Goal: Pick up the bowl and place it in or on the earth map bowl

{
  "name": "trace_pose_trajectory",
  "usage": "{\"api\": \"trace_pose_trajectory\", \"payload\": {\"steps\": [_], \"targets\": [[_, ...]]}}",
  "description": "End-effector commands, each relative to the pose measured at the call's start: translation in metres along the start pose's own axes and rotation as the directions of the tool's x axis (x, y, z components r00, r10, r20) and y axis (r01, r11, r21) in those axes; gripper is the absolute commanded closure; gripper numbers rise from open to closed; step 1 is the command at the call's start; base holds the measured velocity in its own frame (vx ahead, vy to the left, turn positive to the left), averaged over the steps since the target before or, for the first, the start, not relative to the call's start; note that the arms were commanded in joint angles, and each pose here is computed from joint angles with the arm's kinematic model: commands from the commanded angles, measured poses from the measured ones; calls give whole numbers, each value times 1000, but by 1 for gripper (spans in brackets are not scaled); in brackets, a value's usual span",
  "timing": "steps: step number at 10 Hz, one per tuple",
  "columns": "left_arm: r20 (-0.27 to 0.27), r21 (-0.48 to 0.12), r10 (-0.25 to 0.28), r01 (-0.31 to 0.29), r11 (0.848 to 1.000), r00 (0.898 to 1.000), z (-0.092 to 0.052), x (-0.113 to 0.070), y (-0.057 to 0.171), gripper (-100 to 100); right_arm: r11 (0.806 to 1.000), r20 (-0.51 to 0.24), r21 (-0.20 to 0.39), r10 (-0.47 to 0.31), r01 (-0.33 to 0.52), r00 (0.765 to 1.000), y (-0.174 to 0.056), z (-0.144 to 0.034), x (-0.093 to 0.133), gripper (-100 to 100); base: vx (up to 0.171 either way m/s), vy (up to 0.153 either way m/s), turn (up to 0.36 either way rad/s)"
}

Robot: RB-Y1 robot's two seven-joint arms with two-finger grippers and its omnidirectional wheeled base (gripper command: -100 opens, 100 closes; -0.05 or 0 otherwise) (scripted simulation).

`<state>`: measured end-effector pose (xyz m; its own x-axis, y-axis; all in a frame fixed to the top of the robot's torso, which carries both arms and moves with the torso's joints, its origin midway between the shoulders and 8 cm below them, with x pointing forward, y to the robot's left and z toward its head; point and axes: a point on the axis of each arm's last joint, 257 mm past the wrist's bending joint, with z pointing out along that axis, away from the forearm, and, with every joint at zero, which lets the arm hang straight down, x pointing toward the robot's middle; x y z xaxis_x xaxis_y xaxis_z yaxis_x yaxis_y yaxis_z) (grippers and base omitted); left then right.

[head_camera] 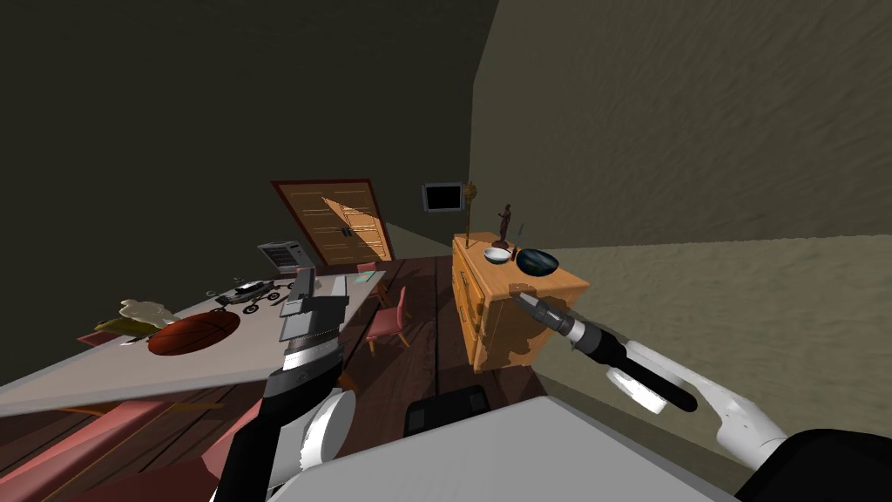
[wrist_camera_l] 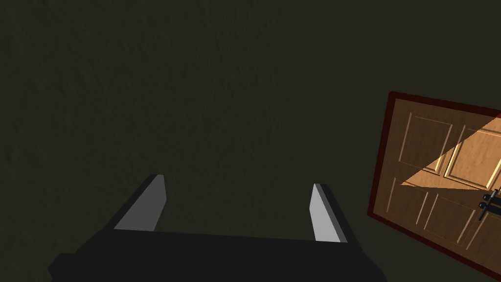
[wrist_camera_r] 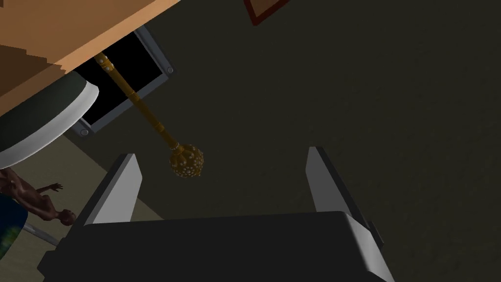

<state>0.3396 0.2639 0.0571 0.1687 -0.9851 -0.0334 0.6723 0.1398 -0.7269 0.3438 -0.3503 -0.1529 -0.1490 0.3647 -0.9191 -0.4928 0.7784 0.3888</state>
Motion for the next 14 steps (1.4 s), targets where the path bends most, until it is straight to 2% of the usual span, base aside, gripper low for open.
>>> {"api": "trace_pose_trajectory", "payload": {"steps": [1, 2, 3, 5, 6, 7, 8, 10, 11, 13, 14], "targets": [[0, 0, 0, 0, 1000, 1000, 0, 0, 0, 0, 999, -62, 21, -35, 37, 997, -16, -10, 4, -100, 4, 68, 7], [0, 0, 0, 0, 1000, 1000, 0, 0, 0, 0, 998, -87, 10, -55, 56, 995, -16, -10, 2, -100, 15, 63, 0], [0, 0, 0, 0, 1000, 1000, 0, 0, 0, 0, 996, -133, 31, -77, 81, 988, -30, -21, 6, -100, 26, 80, 16], [0, 0, 0, 0, 1000, 1000, 0, 0, 0, 0, 994, -169, 13, -106, 109, 980, -30, -19, 2, -100, 8, 45, -1], [0, 0, 0, 0, 1000, 1000, 0, 0, 0, 0, 990, -217, 31, -128, 137, 968, -45, -30, 3, -100, 16, 45, 27], [0, 0, 0, 0, 1000, 1000, 0, 0, 0, 0, 988, -238, 18, -145, 154, 960, -45, -29, 1, -100, 15, 44, 5], [0, 0, 0, 0, 1000, 1000, 0, 0, 0, 0, 983, -282, 37, -162, 179, 946, -59, -41, 1, -100, 21, 60, 31], [0, 0, 0, 0, 1000, 1000, 0, 0, 0, 0, 978, -315, 14, -192, 207, 929, -59, -38, -3, -100, 19, 30, 1], [0, 0, 0, 0, 1000, 1000, 0, 0, 0, 0, 972, -361, 29, -208, 234, 909, -74, -50, -5, -100, 23, 29, 41], [0, 0, 0, 0, 1000, 1000, 0, 0, 0, 0, 967, -385, 9, -231, 254, 894, -74, -47, -9, -100, 17, 26, 4], [0, 0, 0, 0, 1000, 1000, 0, 0, 0, 0, 959, -431, 21, -247, 284, 868, -88, -58, -13, -100, 33, 29, 39]]}}
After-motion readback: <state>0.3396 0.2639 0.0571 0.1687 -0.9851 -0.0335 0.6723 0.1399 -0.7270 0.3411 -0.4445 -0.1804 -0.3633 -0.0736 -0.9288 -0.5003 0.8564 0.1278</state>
